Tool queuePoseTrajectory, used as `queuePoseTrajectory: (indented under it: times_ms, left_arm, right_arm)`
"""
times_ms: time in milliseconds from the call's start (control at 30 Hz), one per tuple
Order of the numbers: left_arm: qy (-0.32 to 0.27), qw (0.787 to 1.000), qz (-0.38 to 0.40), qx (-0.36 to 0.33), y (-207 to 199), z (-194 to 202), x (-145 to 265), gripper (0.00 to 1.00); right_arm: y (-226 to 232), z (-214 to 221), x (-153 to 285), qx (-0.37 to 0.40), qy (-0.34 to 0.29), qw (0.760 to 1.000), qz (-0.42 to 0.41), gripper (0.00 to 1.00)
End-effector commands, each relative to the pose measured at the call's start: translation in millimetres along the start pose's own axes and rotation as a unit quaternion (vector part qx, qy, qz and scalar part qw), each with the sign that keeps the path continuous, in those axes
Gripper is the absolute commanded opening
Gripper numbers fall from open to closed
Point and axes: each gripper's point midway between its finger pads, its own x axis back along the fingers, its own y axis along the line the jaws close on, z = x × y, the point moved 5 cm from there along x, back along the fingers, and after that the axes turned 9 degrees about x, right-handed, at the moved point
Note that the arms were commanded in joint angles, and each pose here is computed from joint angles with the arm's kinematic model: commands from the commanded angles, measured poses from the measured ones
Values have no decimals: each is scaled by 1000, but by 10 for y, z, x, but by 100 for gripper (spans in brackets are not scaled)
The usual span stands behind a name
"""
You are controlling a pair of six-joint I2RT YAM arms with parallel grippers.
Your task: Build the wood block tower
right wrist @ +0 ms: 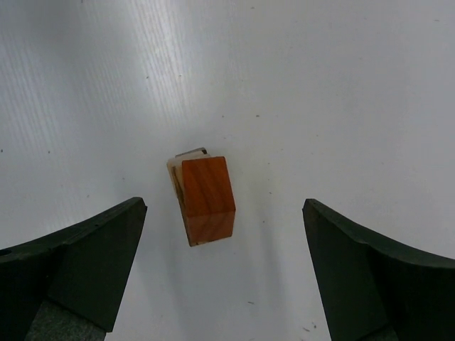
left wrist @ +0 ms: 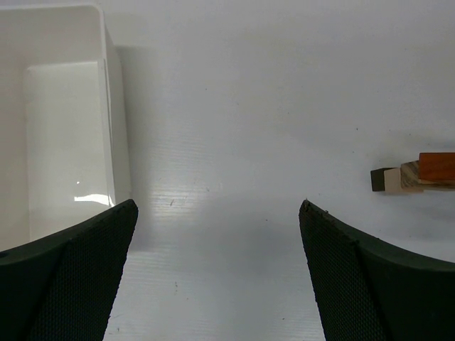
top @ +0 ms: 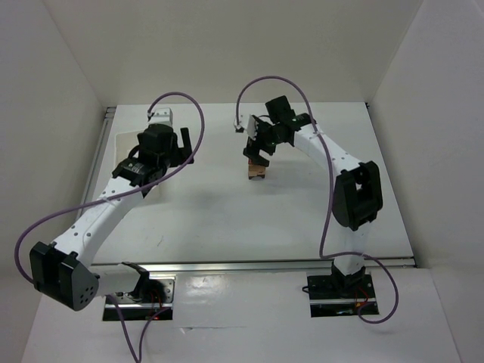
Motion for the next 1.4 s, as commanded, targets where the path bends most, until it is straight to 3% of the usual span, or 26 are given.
queuePoseTrajectory:
  times_ms: [0,33,100,133,167,267,333,367,467,600,900,1067,1367]
  left_arm:
    - [-23,1000,6,21,43,-154,52,100]
    - [-21,999,4,33,106,-183,28,100]
    - [-8,998,36,41,75,-191,-18,100]
    - [-9,998,36,52,114,-220,-64,100]
    - [-6,998,42,52,100,-214,-62,100]
    - [-11,997,36,63,187,-292,-106,100]
    - [-7,996,58,70,190,-323,-113,100]
    - [-16,995,61,78,247,-394,-133,100]
    - [-14,991,92,96,295,-470,-169,100]
    - [1,990,103,95,307,-462,-214,100]
    - [1,992,88,88,372,-464,-248,100]
    - [-5,992,85,88,379,-487,-223,100]
    - [-4,992,90,88,368,-483,-220,100]
  right_arm:
    - [-419,-343,645,-28,-107,983,148,100]
    - [-492,-309,932,-109,-139,965,192,100]
    - [-585,-82,1070,-195,-171,925,277,100]
    - [-586,43,1193,-288,-193,888,303,100]
    - [-576,81,1423,-322,-201,855,352,100]
    - [-380,326,1545,-428,-187,792,394,100]
    - [-261,595,1561,-497,-135,748,420,100]
    - [-227,720,1653,-538,-131,715,427,100]
    - [0,1097,1657,-627,-102,661,400,100]
    - [138,1111,1697,-640,-130,657,376,100]
    - [117,881,1857,-589,-172,701,365,100]
    - [131,958,1882,-598,-158,683,389,100]
    - [166,950,1958,-587,-155,684,405,100]
